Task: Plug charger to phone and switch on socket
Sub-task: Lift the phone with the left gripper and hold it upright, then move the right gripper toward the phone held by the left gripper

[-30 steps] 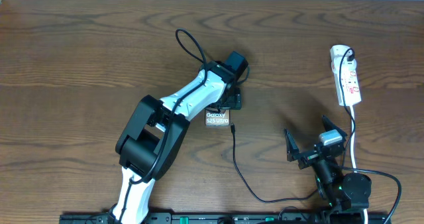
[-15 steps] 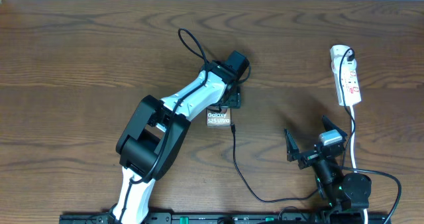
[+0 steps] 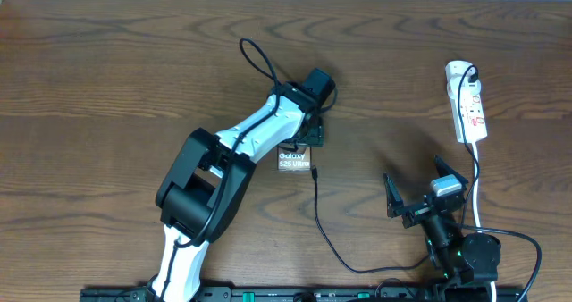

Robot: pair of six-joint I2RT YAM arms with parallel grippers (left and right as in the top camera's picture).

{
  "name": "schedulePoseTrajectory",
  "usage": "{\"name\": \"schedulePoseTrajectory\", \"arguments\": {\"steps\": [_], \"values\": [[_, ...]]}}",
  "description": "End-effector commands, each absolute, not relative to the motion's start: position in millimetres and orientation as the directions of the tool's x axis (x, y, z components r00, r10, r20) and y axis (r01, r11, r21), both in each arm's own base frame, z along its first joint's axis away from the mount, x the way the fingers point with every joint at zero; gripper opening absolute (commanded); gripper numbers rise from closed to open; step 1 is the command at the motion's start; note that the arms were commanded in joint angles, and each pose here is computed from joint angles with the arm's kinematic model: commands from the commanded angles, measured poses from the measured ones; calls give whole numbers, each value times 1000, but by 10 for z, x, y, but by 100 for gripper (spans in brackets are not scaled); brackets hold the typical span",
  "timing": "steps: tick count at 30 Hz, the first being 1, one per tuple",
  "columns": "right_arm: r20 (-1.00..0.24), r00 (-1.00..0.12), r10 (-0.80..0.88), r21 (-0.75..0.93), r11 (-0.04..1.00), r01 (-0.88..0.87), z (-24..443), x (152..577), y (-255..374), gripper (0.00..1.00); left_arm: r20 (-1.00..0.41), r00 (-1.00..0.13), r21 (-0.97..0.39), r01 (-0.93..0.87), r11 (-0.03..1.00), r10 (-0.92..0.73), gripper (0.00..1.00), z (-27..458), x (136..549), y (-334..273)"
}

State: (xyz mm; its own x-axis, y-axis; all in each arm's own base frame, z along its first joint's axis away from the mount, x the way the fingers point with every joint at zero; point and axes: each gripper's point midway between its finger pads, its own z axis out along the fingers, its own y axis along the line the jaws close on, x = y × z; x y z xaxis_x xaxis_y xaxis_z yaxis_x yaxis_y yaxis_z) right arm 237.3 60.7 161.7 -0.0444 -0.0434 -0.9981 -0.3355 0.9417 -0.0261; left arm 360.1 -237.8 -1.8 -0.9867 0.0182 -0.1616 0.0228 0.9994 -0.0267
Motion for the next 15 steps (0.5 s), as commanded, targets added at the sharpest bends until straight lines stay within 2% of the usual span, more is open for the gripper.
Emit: {"name": "schedulePoseTrajectory", "arguments": {"steps": [1, 6, 13, 15], "values": [[-998, -48, -48, -30, 945, -324, 1602, 2379, 586, 99, -40, -999, -42, 28, 999, 26, 78, -221, 3372, -2260], [-998, -48, -46, -28, 944, -330, 1603, 2376, 595, 99, -15, -1000, -116, 26, 993, 25, 77, -149, 3364, -2312], [-998, -48, -44, -25, 938, -346, 1605, 2366, 624, 99, 56, -993, -302, 79, 950, 100, 78, -76, 3272, -2517], [-998, -63, 9, 32, 929, -369, 1616, 2349, 669, 99, 67, -991, -356, 85, 931, 116, 78, -42, 3256, -2583]]}}
